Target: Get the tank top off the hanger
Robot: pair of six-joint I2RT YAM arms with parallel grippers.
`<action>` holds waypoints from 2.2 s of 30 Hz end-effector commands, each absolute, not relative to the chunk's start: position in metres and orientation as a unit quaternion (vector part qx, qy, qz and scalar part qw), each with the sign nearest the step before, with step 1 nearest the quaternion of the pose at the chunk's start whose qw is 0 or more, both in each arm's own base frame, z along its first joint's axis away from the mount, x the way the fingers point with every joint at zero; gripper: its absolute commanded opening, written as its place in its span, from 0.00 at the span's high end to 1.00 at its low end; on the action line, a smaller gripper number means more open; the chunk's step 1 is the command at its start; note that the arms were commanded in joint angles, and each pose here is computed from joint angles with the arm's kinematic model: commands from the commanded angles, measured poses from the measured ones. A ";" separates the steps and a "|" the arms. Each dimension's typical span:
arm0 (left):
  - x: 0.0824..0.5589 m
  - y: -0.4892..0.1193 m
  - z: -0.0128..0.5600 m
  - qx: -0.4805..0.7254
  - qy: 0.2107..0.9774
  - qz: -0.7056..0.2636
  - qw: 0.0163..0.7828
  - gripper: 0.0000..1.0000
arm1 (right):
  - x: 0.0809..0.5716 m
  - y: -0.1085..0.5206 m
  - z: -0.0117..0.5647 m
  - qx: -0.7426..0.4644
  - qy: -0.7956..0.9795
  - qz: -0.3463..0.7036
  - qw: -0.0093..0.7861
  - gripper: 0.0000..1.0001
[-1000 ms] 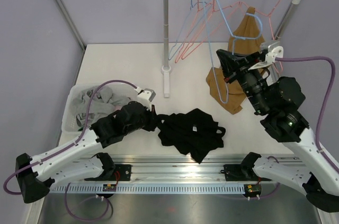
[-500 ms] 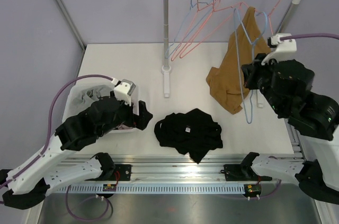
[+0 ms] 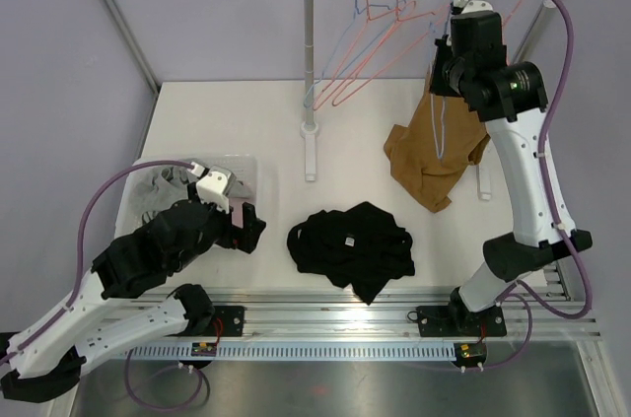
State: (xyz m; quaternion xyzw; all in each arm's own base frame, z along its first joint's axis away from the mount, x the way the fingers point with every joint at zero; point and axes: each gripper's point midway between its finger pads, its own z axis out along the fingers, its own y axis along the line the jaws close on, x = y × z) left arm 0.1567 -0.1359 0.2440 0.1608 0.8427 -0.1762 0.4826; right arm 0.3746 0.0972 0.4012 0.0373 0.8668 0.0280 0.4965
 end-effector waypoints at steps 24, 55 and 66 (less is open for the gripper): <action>0.162 -0.129 0.261 0.135 0.819 -0.193 0.524 0.01 | 0.479 0.112 0.395 0.032 0.854 0.086 0.513 1.00; 0.175 -0.121 0.259 0.108 0.827 -0.175 0.523 0.01 | 0.468 0.174 0.387 -0.024 0.855 0.090 0.509 0.69; 0.188 -0.160 0.265 0.087 0.840 -0.219 0.489 0.01 | 0.396 0.129 0.456 -0.008 0.820 0.074 0.567 0.26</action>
